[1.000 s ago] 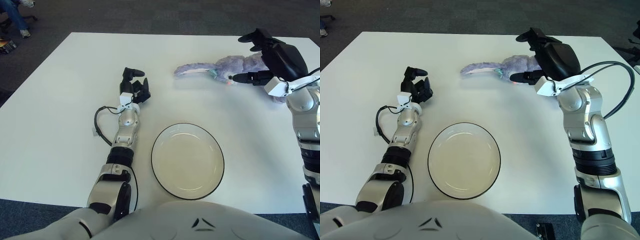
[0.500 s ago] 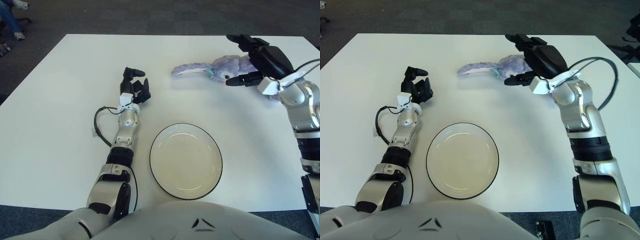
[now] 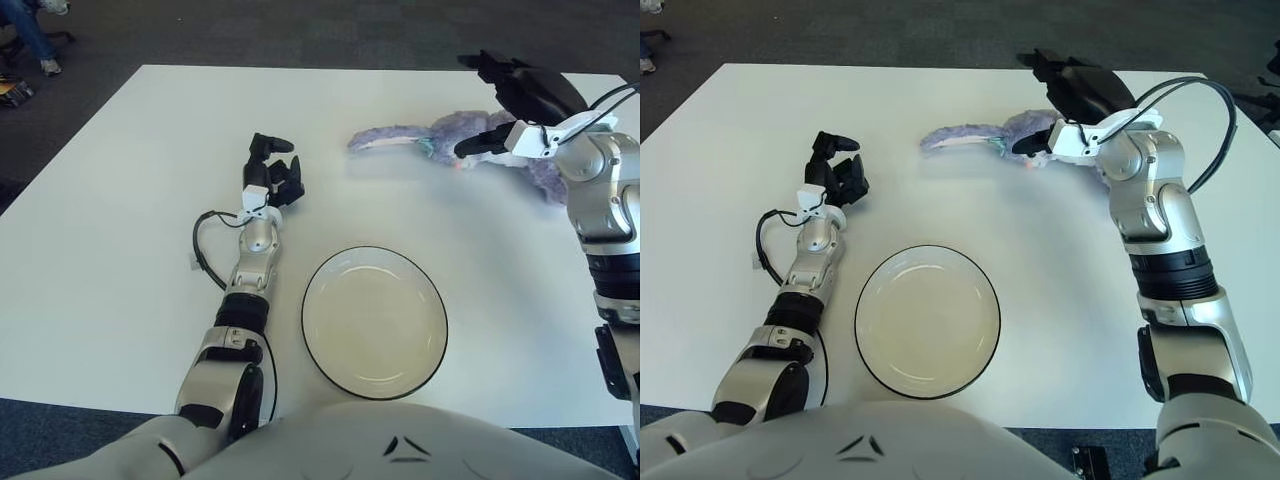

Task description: Put the doll into the plate.

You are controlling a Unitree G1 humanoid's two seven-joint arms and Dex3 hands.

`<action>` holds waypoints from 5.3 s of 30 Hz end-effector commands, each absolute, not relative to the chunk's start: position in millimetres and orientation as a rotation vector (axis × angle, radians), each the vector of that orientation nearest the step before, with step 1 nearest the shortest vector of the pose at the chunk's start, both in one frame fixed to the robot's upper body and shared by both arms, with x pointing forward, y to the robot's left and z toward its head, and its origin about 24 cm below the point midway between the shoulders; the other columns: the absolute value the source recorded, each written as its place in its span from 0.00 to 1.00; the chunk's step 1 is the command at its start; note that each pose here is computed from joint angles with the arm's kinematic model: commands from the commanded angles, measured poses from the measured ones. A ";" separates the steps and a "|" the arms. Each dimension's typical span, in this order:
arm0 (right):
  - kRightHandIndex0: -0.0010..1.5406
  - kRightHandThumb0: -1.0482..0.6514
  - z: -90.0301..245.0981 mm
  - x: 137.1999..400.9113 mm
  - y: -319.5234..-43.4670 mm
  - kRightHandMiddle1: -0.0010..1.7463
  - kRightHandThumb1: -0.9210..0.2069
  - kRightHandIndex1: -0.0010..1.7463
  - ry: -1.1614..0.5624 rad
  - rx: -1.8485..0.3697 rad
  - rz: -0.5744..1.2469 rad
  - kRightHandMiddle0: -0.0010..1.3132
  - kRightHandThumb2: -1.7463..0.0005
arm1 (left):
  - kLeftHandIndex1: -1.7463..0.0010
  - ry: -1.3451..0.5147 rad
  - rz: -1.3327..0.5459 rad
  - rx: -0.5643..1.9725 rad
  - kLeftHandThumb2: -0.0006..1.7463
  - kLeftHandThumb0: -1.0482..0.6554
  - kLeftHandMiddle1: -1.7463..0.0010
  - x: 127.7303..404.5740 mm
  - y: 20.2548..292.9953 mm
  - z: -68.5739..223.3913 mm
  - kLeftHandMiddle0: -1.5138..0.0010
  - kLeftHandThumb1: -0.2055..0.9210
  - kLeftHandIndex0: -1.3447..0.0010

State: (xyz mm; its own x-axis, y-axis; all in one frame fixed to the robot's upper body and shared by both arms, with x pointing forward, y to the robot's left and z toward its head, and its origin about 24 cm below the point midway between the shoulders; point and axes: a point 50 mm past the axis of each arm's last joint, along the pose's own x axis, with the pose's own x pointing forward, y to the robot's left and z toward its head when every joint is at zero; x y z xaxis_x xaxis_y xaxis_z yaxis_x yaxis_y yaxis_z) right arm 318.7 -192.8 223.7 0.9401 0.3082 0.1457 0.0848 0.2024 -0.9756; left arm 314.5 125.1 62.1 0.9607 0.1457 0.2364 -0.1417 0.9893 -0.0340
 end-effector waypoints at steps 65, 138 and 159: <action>0.01 0.26 165.5 379.6 -194.7 0.15 0.58 0.32 -0.007 -1.476 0.186 0.00 0.54 | 0.00 -0.204 0.154 -0.029 0.53 0.39 0.00 305.7 127.6 47.7 0.31 0.74 0.72; 0.28 0.85 56.2 376.7 -196.6 0.97 0.40 1.00 -0.013 -1.528 -0.001 0.11 0.37 | 0.00 -0.243 0.173 -0.028 0.54 0.38 0.00 300.4 125.7 49.0 0.30 0.73 0.71; 0.42 0.91 59.3 371.0 -200.3 1.00 0.59 1.00 -0.184 -1.528 -0.025 0.63 0.21 | 0.00 -0.246 0.173 -0.026 0.54 0.38 0.00 300.1 125.9 49.7 0.30 0.73 0.71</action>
